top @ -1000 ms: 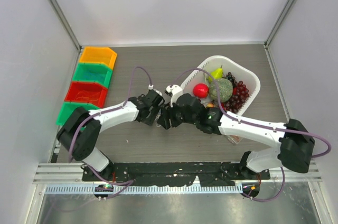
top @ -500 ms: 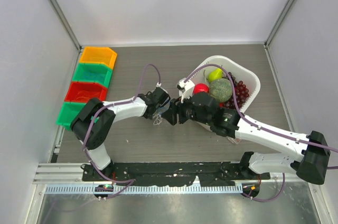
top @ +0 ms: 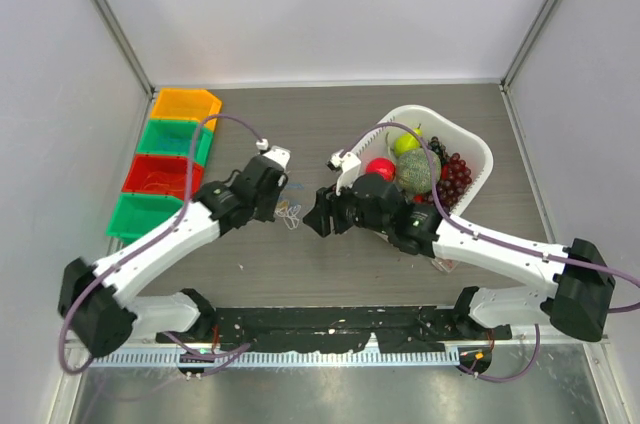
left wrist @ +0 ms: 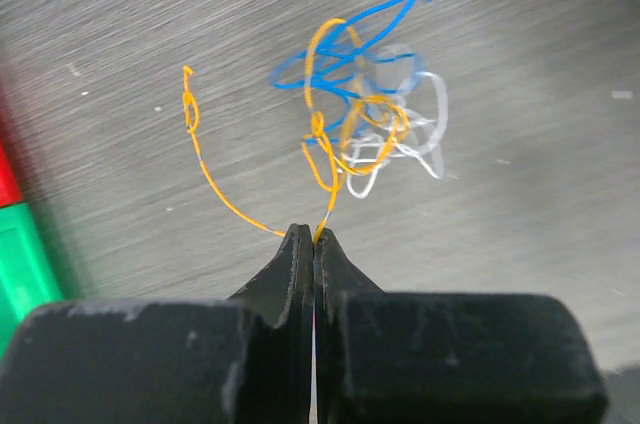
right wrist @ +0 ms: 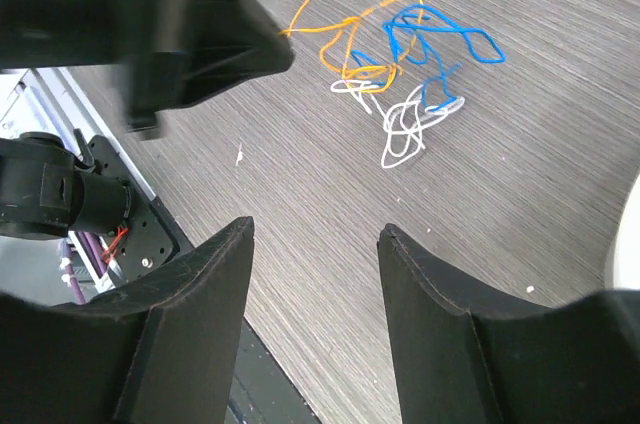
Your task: Untangle the cables
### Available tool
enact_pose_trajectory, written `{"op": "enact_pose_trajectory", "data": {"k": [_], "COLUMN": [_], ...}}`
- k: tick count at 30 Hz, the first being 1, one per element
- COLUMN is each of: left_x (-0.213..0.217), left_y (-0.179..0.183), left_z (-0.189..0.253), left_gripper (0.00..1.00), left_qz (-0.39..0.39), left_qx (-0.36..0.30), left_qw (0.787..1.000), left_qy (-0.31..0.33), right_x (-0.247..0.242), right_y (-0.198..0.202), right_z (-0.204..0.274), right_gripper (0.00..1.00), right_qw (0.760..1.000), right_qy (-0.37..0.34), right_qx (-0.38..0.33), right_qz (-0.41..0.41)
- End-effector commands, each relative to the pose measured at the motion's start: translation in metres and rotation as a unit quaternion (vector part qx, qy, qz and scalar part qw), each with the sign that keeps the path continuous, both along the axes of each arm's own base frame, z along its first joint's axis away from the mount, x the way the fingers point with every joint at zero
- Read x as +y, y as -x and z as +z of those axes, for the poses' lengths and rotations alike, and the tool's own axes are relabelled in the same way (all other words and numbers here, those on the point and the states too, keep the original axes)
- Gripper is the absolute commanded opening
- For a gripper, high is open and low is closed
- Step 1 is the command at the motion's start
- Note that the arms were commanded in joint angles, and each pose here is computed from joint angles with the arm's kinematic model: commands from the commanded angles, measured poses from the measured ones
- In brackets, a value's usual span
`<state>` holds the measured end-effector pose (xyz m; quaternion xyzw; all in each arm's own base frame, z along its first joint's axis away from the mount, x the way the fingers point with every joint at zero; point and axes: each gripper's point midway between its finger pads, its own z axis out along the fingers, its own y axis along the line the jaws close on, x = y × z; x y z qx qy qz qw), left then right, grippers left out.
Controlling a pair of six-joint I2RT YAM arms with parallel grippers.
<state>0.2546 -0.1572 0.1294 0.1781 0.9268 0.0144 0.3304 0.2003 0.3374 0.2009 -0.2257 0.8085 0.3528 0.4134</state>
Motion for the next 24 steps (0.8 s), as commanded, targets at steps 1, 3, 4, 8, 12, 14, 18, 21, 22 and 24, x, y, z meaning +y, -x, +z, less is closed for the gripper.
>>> {"op": "enact_pose_trajectory", "data": {"k": [1, 3, 4, 8, 12, 14, 18, 21, 22, 24], "left_x": [-0.015, -0.019, -0.019, -0.023, -0.025, -0.026, -0.035, -0.040, -0.042, -0.044], "left_y": [0.039, 0.048, 0.051, 0.059, 0.064, 0.066, 0.075, 0.079, 0.081, 0.086], "left_z": [0.026, 0.041, 0.047, 0.080, 0.105, 0.115, 0.131, 0.152, 0.160, 0.180], "left_gripper": [0.00, 0.00, 0.00, 0.00, 0.00, 0.00, 0.00, 0.00, 0.00, 0.00], "left_qz": [-0.025, -0.035, -0.035, -0.045, -0.059, -0.062, -0.087, -0.100, -0.108, -0.121], "left_qx": [0.031, 0.026, 0.022, -0.007, -0.027, -0.036, -0.033, -0.047, -0.055, -0.069], "left_qw": [0.993, 0.988, 0.986, 0.975, 0.967, 0.963, 0.951, 0.940, 0.934, 0.922], "left_qy": [0.114, 0.151, 0.163, 0.217, 0.247, 0.261, 0.294, 0.323, 0.336, 0.361], "right_x": [0.018, 0.021, 0.023, 0.039, 0.049, 0.057, 0.068, 0.080, 0.083, 0.089], "right_y": [-0.015, -0.020, -0.020, -0.023, -0.030, -0.028, -0.043, -0.055, -0.059, -0.068], "right_z": [0.030, 0.037, 0.037, 0.033, 0.032, 0.033, 0.017, -0.005, -0.010, -0.030], "right_gripper": [0.58, 0.61, 0.63, 0.68, 0.69, 0.70, 0.70, 0.70, 0.69, 0.65], "right_qw": [0.997, 0.993, 0.992, 0.990, 0.989, 0.986, 0.989, 0.990, 0.989, 0.990], "right_qy": [-0.072, -0.117, -0.127, -0.133, -0.142, -0.153, -0.143, -0.130, -0.133, -0.122], "right_qx": [-0.014, 0.001, 0.008, 0.005, 0.005, 0.008, 0.029, 0.051, 0.056, 0.070], "right_qz": [0.007, 0.013, 0.019, 0.045, 0.045, 0.059, 0.018, 0.001, -0.005, -0.022]}}
